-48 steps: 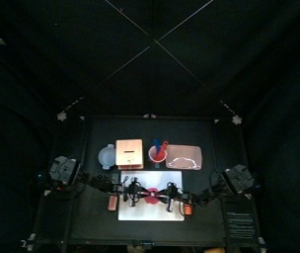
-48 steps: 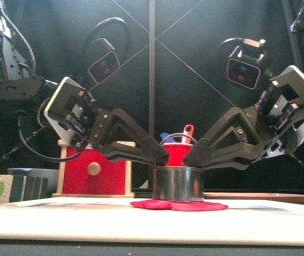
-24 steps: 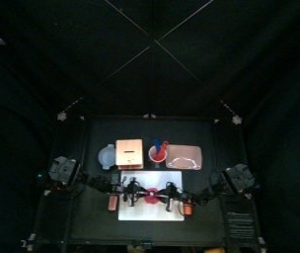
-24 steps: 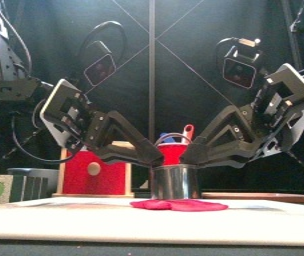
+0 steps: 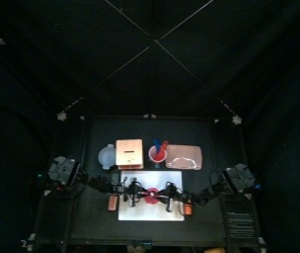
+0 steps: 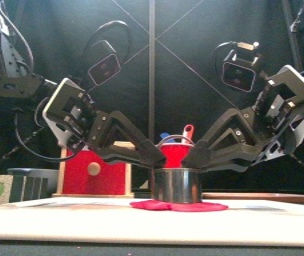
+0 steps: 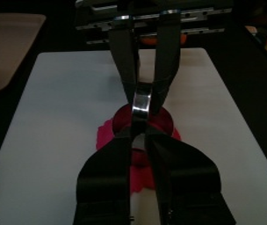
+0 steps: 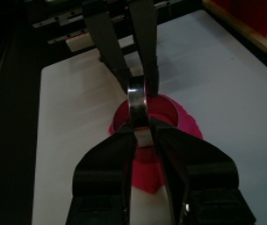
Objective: Get the cutter from the drawer then cut the dough then place the extra dough in the bowl
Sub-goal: Cut the dough
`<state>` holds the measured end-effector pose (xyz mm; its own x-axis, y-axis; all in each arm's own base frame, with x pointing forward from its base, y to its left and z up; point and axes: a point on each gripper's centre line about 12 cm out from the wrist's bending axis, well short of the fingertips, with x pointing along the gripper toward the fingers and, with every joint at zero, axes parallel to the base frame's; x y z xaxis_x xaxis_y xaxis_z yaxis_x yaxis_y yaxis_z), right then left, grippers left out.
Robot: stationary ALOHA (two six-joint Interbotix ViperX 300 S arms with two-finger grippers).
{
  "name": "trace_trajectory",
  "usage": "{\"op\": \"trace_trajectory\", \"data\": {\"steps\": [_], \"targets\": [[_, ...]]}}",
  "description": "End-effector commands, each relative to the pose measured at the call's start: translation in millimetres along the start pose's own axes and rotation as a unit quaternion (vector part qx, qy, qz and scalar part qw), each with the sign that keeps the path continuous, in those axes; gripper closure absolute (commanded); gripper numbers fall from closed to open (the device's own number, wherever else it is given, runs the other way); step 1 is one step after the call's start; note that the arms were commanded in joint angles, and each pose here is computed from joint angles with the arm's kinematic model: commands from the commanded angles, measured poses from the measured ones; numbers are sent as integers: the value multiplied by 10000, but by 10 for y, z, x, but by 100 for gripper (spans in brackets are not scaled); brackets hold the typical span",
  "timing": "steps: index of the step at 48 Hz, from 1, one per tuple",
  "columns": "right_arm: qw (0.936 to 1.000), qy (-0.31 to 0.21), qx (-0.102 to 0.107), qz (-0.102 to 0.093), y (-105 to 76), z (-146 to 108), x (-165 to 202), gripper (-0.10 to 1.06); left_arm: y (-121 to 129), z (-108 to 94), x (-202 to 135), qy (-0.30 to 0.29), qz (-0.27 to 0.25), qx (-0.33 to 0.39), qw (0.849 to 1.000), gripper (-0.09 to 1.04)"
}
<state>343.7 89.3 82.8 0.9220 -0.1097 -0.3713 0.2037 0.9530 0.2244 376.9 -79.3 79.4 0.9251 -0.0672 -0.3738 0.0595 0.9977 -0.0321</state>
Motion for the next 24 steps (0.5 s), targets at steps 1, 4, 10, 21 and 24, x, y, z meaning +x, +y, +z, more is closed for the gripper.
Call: {"op": "trace_trajectory", "data": {"steps": [1, 4, 10, 21, 24], "targets": [[9999, 12, 114, 7, 17, 53, -20, 36, -41, -25, -24, 101, -63, 11, 9999, 53], [9999, 35, 124, -4, 15, 47, -20, 36, -37, -40, -33, 123, -60, -8, 9999, 53], [9999, 45, 127, -2, 20, 42, -17, 36, -67, -100, -24, 201, -88, 3, 9998, 53], [9998, 110, 139, -27, 12, 4, 6, 42, -159, -288, 150, 389, -113, -46, 9992, 53], [9998, 147, 144, -25, 16, -14, 11, 44, -166, -299, 165, 381, -116, -47, 9992, 53]]}}
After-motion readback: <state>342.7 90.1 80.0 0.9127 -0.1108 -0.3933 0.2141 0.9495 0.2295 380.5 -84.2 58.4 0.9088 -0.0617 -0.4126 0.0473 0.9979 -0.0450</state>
